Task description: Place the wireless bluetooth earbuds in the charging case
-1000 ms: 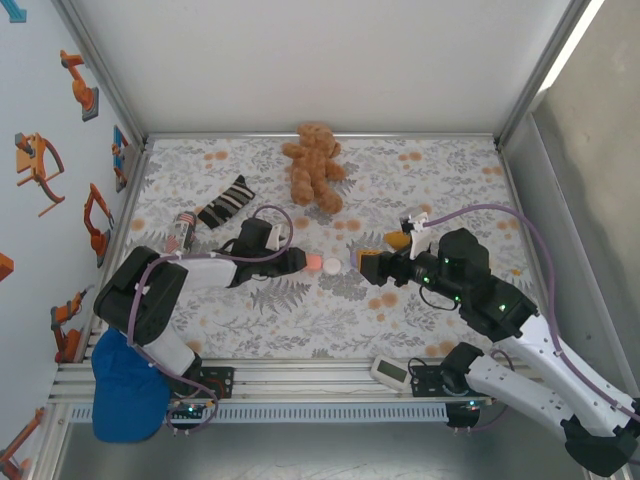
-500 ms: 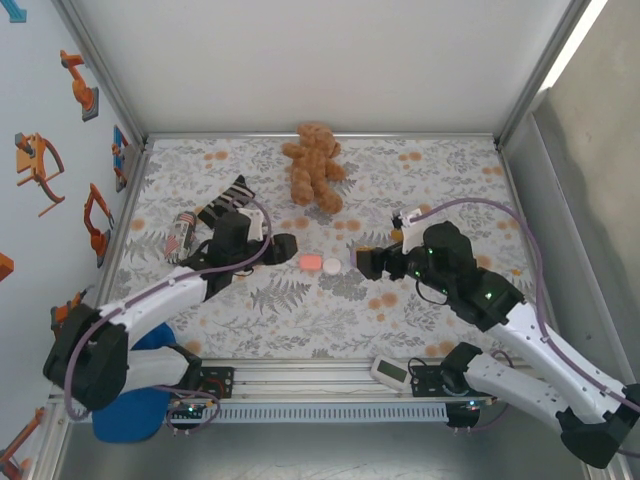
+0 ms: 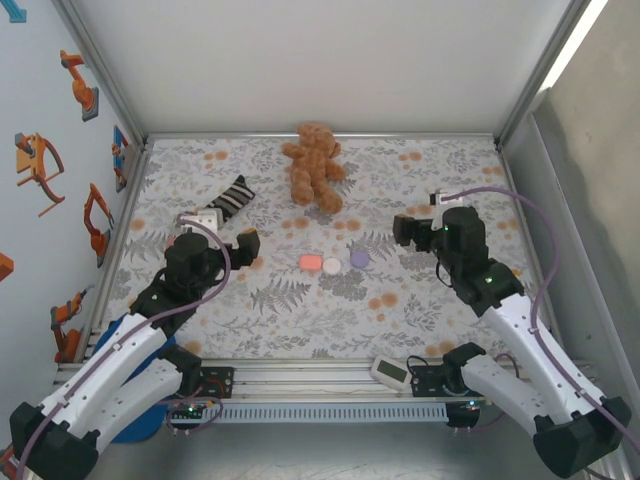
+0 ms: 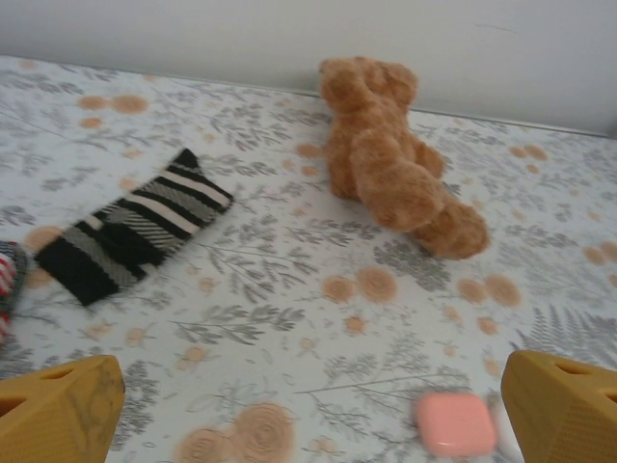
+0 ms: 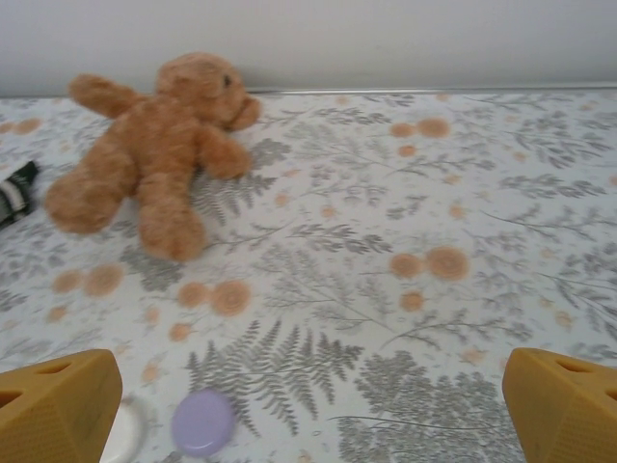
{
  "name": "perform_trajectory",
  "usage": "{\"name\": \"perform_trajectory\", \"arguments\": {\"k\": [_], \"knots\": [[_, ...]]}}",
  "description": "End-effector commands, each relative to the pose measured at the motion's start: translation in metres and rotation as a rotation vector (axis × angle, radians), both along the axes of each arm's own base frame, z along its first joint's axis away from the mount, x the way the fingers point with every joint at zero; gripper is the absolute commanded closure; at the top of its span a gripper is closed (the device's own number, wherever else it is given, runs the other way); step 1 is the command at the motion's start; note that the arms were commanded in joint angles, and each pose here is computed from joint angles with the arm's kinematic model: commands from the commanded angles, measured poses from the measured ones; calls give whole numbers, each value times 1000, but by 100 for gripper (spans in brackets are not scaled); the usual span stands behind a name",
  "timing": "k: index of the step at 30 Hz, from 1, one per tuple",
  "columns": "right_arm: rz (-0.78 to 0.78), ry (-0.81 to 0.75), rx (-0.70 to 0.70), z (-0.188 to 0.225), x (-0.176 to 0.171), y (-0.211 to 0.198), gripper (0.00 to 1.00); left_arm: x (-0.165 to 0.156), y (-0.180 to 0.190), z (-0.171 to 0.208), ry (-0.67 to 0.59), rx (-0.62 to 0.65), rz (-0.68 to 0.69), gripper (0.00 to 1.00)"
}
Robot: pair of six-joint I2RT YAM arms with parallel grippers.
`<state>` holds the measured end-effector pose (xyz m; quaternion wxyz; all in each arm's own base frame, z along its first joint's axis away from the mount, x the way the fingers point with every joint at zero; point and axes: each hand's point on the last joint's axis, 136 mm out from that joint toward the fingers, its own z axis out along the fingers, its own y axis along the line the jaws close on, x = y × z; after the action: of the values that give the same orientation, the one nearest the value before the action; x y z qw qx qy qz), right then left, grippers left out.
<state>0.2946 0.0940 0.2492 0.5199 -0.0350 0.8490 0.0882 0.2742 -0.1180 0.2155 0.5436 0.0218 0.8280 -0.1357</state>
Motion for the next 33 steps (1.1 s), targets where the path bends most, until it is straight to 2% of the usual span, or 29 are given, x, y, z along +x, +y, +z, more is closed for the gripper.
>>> {"name": "perform_trajectory", "arguments": {"k": [1,9,13,19,27,33], "knots": [[-97,-44,-27,-4,10,-26,0,3,34,-5,-49,142,127,3],[-240,-49,-86,-49,31,-73,0,12,74,-10,-165,177,298,4],[-271,-83,-114,-71,39,-86,0,13,102,-24,-171,180,434,4],[-309,-99,-149,-99,51,-102,0,14,126,-39,-165,191,534,4],[-334,-155,-172,-126,73,-115,0,20,146,-42,-167,256,586,4],[-300,-161,-160,-132,84,-117,0,30,149,-46,-171,274,566,4]]}}
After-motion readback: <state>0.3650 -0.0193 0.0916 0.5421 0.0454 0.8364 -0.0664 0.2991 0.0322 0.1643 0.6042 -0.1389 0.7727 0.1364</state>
